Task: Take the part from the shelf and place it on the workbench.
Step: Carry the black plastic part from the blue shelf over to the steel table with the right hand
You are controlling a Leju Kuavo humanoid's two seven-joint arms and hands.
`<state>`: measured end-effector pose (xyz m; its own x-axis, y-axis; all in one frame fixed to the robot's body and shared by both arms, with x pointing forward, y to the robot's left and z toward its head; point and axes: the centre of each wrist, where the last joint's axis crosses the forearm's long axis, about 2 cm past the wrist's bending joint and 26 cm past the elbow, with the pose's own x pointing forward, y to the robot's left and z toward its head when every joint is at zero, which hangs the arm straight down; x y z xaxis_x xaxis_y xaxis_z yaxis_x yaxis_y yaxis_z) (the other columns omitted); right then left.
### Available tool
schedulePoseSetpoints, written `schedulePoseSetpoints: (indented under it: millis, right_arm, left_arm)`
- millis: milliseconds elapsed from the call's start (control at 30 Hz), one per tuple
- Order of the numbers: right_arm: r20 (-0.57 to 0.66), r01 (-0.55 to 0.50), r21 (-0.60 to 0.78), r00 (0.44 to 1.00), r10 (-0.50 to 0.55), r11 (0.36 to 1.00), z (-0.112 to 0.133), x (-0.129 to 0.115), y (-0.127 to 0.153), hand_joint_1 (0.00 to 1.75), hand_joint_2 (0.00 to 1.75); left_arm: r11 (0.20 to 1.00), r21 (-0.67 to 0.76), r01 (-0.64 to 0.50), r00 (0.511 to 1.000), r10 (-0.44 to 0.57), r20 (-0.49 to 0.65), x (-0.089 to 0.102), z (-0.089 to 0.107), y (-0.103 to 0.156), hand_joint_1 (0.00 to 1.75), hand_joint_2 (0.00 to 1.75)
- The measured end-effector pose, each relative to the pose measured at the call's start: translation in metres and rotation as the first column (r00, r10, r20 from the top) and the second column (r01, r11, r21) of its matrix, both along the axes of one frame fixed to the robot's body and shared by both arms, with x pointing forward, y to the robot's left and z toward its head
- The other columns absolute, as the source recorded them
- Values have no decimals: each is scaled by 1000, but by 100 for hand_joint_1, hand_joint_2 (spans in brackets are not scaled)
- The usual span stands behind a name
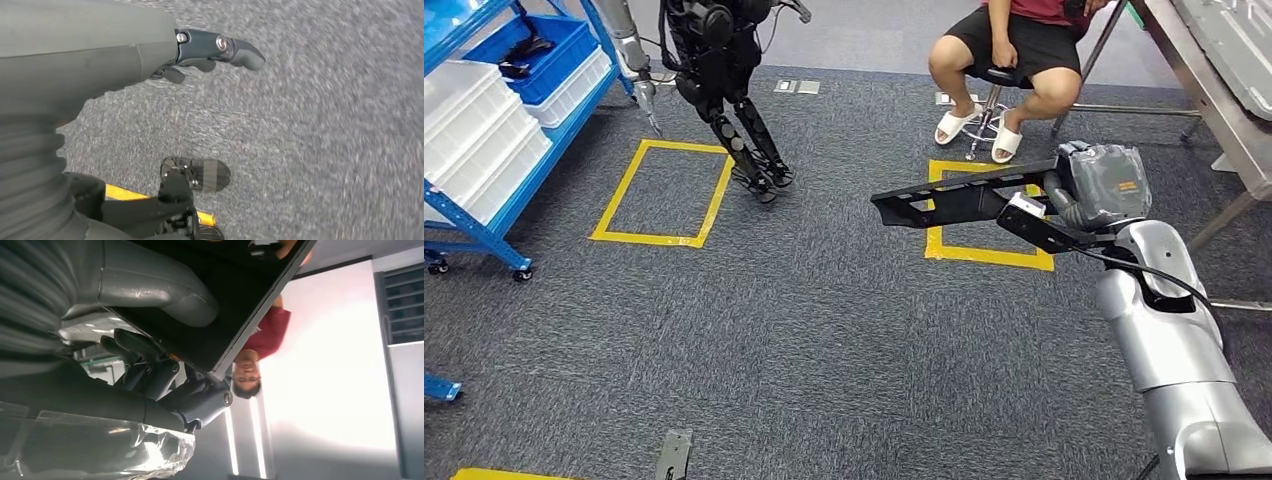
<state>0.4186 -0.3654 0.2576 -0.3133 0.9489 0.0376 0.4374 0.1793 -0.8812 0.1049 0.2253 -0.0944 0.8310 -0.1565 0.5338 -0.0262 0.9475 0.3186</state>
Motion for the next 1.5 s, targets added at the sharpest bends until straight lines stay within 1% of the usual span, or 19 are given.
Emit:
schedulePoseSetpoints:
  millis: [167, 400, 600, 733, 867, 1200, 1333, 1500]
  right_arm:
    - [9, -3, 4, 1000, 3, 1000, 6, 2, -6, 175, 175]
    - [12, -8, 6, 1000, 8, 1000, 10, 4, -5, 175, 175]
    - [6, -17, 11, 1000, 17, 1000, 10, 8, 0, 175, 175]
    - [18, -18, 12, 1000, 18, 1000, 17, 13, 3, 175, 175]
    - [7, -19, 11, 1000, 19, 1000, 15, 15, 5, 175, 175]
    - [18, -36, 14, 999, 36, 999, 25, 23, 14, 175, 175]
    - [10, -47, 18, 999, 46, 999, 22, 25, 20, 175, 175]
    - [26, -55, 21, 998, 54, 998, 21, 28, 26, 175, 175]
  left_arm:
    - [1000, 1, -1, 1000, 1, -2, 1, 0, 0, 0, 175]
    - [1000, 3, -4, 1000, 4, -6, -1, 0, 1, 0, 175]
    - [1000, 7, -12, 1000, 12, 0, -2, -1, 2, 0, 175]
    - [1000, 2, -8, 1000, 8, 1, -3, -1, 0, 0, 175]
    - [1000, 1, -8, 1000, 8, -2, -5, -1, -1, 0, 175]
    - [1000, 8, -14, 1000, 14, -1, -6, -1, 0, 0, 175]
    - [1000, 8, -18, 1000, 18, -8, -9, -2, 1, 0, 175]
    - [1000, 8, -23, 1000, 23, -7, -9, -2, 1, 0, 175]
